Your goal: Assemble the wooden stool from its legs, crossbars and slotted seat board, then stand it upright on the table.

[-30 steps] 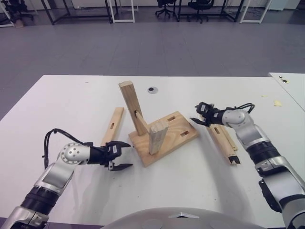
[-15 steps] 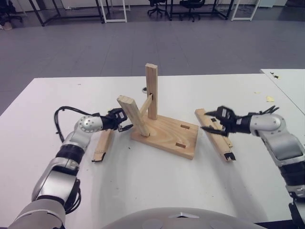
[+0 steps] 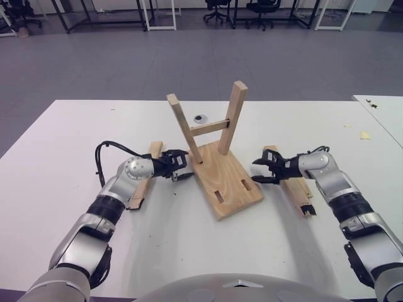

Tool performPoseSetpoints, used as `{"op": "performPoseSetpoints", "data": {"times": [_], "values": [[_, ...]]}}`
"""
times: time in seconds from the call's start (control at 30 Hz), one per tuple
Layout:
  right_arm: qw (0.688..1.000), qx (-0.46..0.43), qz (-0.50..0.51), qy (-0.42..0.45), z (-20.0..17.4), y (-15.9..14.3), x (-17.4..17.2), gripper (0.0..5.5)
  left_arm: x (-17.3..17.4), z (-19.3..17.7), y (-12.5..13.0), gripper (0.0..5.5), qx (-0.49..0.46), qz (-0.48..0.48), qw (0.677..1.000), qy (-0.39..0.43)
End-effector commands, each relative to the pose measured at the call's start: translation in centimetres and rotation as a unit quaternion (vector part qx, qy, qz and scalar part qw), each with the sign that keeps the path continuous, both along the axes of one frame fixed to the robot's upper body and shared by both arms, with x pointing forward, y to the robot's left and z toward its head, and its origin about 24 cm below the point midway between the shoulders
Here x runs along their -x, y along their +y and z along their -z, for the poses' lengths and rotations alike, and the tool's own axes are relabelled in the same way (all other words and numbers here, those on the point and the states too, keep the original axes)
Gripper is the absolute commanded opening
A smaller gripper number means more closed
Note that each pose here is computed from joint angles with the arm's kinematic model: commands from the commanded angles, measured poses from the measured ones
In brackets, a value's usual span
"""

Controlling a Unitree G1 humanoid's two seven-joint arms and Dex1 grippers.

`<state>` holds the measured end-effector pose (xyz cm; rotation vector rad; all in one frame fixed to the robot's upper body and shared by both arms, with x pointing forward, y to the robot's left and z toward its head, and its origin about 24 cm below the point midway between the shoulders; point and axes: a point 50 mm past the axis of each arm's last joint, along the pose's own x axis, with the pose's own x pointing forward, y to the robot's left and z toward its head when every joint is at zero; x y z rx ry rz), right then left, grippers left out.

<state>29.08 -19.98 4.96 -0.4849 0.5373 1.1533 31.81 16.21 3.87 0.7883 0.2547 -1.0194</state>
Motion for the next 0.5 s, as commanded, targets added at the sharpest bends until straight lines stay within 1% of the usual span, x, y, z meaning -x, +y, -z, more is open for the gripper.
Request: {"op": "performPoseSetpoints", "data": {"times": [0.03, 0.07, 0.13, 0.23, 0.27, 0.3, 0.33, 0.37, 0.43, 0.47, 0.5], "values": [[0.999, -0.051, 0.006, 0.009, -0.5, 1.0, 1.3, 3.06, 0.1, 2.7, -0.4, 3.79, -0.030, -0.010, 0.999, 0.039], [0.998, -0.057, 0.004, 0.008, -0.6, 1.4, 1.6, 3.06, 0.1, 2.9, -0.7, 3.79, -0.029, -0.002, 0.999, 0.038], [0.994, -0.103, 0.020, 0.007, -1.3, 2.5, 1.7, 3.06, 0.3, 3.0, -1.3, 3.79, -0.007, 0.004, 0.999, 0.039], [0.990, -0.116, 0.066, -0.035, -1.9, 2.5, 1.4, 3.06, 0.8, 3.3, -1.5, 3.79, 0.032, -0.006, 0.998, 0.045], [0.985, -0.111, 0.113, -0.068, -2.4, 1.7, 0.7, 3.06, 1.0, 3.4, -1.5, 3.79, 0.035, -0.003, 0.998, 0.045], [0.972, -0.103, 0.183, -0.110, -3.3, 0.0, -0.1, 3.06, 1.0, 3.2, -1.3, 3.79, 0.030, -0.003, 0.999, 0.038], [0.958, -0.098, 0.230, -0.138, -3.9, -1.3, -0.5, 3.06, 1.0, 3.1, -1.0, 3.79, 0.025, -0.003, 0.999, 0.031], [0.941, -0.086, 0.288, -0.159, -4.5, -3.3, -0.3, 3.06, 1.0, 2.5, -0.3, 3.79, 0.021, -0.009, 1.000, 0.018], [0.914, -0.055, 0.369, -0.161, -4.3, -6.8, 1.2, 3.06, 1.3, 1.1, 1.4, 3.79, 0.028, -0.033, 0.999, -0.010], [0.905, -0.046, 0.398, -0.142, -3.8, -8.1, 2.3, 3.06, 1.8, 0.3, 2.2, 3.79, 0.054, -0.056, 0.997, -0.022], [0.903, -0.041, 0.409, -0.124, -3.2, -8.7, 3.1, 3.06, 2.4, -0.4, 2.6, 3.79, 0.084, -0.079, 0.993, -0.028]]}}
